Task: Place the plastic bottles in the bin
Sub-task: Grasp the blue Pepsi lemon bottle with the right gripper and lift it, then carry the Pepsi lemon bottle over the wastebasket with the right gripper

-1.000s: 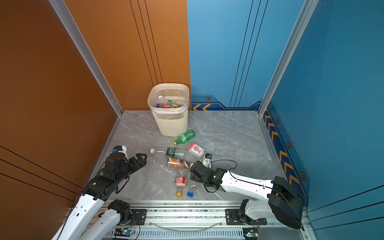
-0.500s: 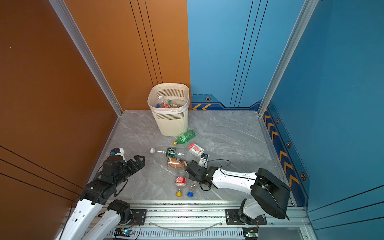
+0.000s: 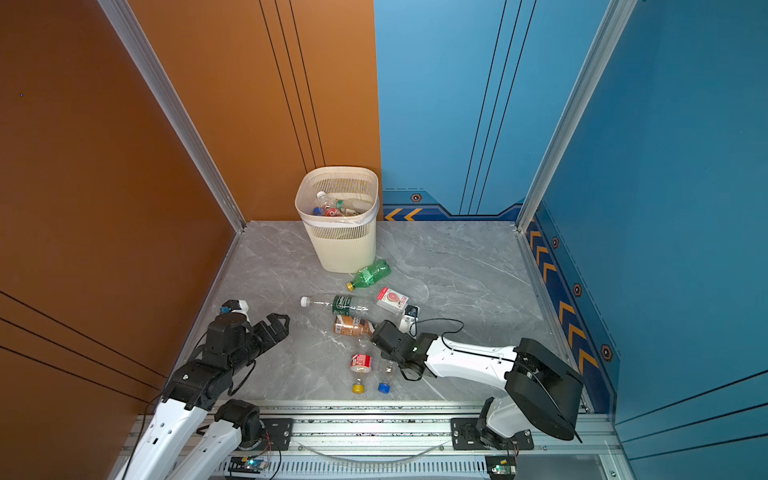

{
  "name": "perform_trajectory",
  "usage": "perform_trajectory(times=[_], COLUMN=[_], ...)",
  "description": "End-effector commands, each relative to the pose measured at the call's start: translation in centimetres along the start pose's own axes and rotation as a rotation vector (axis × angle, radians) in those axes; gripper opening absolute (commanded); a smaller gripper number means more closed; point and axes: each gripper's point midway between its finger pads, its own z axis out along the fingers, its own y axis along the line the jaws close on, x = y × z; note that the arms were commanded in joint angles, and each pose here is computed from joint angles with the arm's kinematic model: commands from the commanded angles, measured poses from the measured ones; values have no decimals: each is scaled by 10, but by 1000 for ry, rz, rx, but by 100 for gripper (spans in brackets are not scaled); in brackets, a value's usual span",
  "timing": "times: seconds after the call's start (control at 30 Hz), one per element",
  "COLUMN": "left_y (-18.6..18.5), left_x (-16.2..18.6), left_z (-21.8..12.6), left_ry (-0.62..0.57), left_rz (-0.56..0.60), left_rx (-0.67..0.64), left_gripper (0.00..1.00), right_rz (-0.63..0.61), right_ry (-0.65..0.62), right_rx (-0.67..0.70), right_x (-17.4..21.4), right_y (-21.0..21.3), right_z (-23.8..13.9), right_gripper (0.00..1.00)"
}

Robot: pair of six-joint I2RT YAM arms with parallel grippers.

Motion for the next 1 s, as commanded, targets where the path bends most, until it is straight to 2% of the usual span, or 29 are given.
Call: perform_trajectory(times=[0.0,0.33,0.53,0.73,0.97], left_y=[6,11,14,15,15], left_x=[7,11,13,13,13], left_z=[2,4,6,4,2], left_ry=[23,29,33,27,25], left_rz=[-16,-34,-41,-51,-52], left_rx=[-7,-14,-17,-8,-4], left_gripper=[98,98,98,98,98], right_rz=[2,-2,-15,-24,-42], right_ry=[-66,-159,-285,-428,-563], right_rx=[16,-34,-136,-265,-419], right_x=[-19,-53,-105,-171,-248], right_y=[-3,1,27,73,149], right_z=[-16,-61,-116,-160,-197], right_gripper=[54,54,55,55,55])
